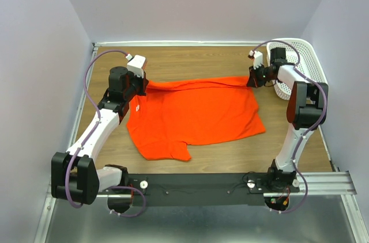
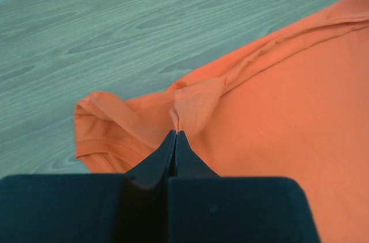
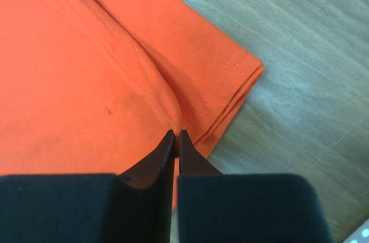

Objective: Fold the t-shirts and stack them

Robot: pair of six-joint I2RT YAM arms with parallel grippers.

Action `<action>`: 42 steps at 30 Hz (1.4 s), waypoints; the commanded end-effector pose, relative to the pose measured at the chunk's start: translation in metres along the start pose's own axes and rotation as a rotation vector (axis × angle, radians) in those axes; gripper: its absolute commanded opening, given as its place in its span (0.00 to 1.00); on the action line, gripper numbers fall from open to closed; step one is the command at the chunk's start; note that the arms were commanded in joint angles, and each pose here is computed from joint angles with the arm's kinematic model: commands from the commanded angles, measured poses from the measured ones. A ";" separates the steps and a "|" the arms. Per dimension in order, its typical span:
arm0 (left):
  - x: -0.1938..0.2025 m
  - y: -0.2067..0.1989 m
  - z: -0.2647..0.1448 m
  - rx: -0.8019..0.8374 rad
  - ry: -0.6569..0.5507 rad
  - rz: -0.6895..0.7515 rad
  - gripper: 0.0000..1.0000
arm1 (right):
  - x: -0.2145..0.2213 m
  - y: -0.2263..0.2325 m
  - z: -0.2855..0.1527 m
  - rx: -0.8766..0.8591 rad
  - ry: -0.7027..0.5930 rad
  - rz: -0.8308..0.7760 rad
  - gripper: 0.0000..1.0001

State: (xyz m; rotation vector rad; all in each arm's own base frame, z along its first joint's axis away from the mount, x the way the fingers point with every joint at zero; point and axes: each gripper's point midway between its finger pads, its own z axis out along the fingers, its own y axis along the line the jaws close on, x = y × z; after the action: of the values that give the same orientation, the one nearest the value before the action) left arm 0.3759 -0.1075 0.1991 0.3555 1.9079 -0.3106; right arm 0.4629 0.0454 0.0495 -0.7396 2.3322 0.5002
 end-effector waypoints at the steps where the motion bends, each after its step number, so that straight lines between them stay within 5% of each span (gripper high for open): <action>1: 0.000 -0.006 -0.003 0.027 -0.005 0.012 0.00 | 0.002 0.009 -0.008 -0.019 0.014 -0.035 0.02; 8: -0.003 -0.007 -0.006 0.027 -0.015 0.015 0.00 | 0.017 0.008 -0.032 0.077 0.068 -0.129 0.01; 13: -0.004 -0.006 -0.007 0.022 -0.017 0.013 0.00 | 0.031 0.002 -0.031 0.118 0.112 -0.114 0.12; 14: -0.004 -0.006 -0.007 0.022 -0.017 0.015 0.00 | 0.031 0.002 -0.030 0.117 0.113 -0.106 0.25; 16: -0.005 -0.005 -0.008 0.017 -0.020 0.016 0.00 | 0.031 0.002 -0.028 0.114 0.108 -0.091 0.31; 20: -0.007 -0.004 -0.010 0.009 -0.027 0.017 0.00 | 0.026 0.003 -0.030 0.116 0.090 -0.084 0.69; 23: -0.010 -0.005 -0.012 0.009 -0.037 0.020 0.00 | 0.014 0.011 -0.039 0.104 0.050 -0.099 0.81; 33: -0.004 -0.009 -0.020 0.016 -0.012 -0.018 0.00 | -0.023 0.075 -0.074 -0.079 -0.145 -0.048 0.81; 42: 0.010 -0.008 -0.022 -0.010 0.030 -0.061 0.00 | -0.013 0.098 -0.075 -0.153 -0.146 0.010 0.81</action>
State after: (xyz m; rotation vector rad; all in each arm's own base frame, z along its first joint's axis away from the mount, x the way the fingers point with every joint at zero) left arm 0.3583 -0.1056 0.2030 0.3256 1.9251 -0.3314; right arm 0.3930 0.0739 0.1273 -0.7467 2.1794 0.6196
